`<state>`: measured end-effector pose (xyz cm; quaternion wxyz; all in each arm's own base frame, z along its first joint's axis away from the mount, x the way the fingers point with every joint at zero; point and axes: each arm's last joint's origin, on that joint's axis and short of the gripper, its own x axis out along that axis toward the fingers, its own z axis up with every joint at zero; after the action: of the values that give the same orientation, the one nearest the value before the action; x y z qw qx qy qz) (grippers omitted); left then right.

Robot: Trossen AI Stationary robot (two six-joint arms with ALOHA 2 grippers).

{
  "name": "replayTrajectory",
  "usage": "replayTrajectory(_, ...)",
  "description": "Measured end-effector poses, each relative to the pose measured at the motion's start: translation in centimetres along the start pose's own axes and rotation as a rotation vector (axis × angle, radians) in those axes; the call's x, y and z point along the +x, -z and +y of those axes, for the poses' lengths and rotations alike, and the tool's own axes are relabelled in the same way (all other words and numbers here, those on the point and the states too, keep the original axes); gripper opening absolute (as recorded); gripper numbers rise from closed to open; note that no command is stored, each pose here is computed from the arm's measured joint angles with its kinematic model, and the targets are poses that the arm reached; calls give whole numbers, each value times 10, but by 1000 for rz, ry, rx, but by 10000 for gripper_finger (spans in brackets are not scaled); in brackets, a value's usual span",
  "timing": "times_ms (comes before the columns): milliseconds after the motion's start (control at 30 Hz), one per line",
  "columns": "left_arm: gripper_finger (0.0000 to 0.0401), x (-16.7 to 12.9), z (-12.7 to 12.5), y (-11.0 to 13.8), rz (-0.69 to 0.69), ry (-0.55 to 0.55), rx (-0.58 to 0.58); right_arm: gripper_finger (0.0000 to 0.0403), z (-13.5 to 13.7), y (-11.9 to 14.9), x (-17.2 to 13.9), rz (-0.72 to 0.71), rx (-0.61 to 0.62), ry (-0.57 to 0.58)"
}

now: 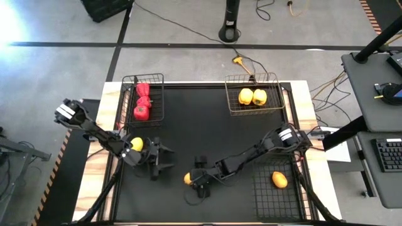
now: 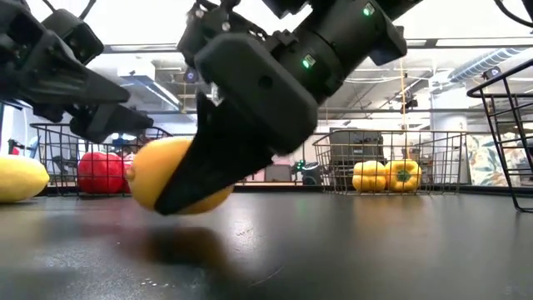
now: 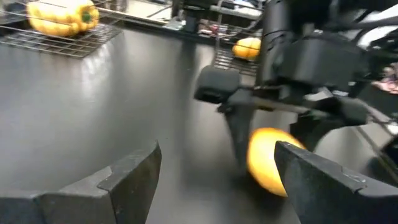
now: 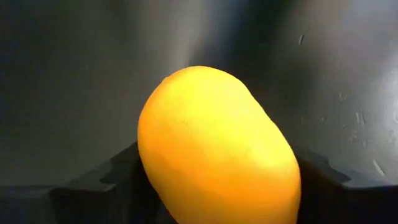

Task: Sort produce into baskets
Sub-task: Put the bottom yellow lemon into the bottom black mesh basket

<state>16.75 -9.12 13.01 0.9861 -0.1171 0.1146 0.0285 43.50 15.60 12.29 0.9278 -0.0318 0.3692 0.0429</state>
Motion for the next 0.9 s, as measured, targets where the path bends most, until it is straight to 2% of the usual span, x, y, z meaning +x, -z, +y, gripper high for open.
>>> replayTrajectory(100,295,1,2,3,1,-45,14,266,-1,-7,-10,-8,21,-2)
replayTrajectory(200,295,3,2,7,14,-62,27,266,-1,-26,-35,45,75,5)
replayTrajectory(400,295,6,4,16,50,-77,48,274,-7,-68,-129,245,220,60)
replayTrajectory(533,295,8,2,14,19,-62,42,264,-12,-79,-199,344,407,123)
replayTrajectory(700,295,13,-5,9,-4,-41,75,264,-4,-56,-270,481,666,259)
replayTrajectory(900,295,18,-10,6,-6,-31,106,264,34,-9,-310,564,900,319)
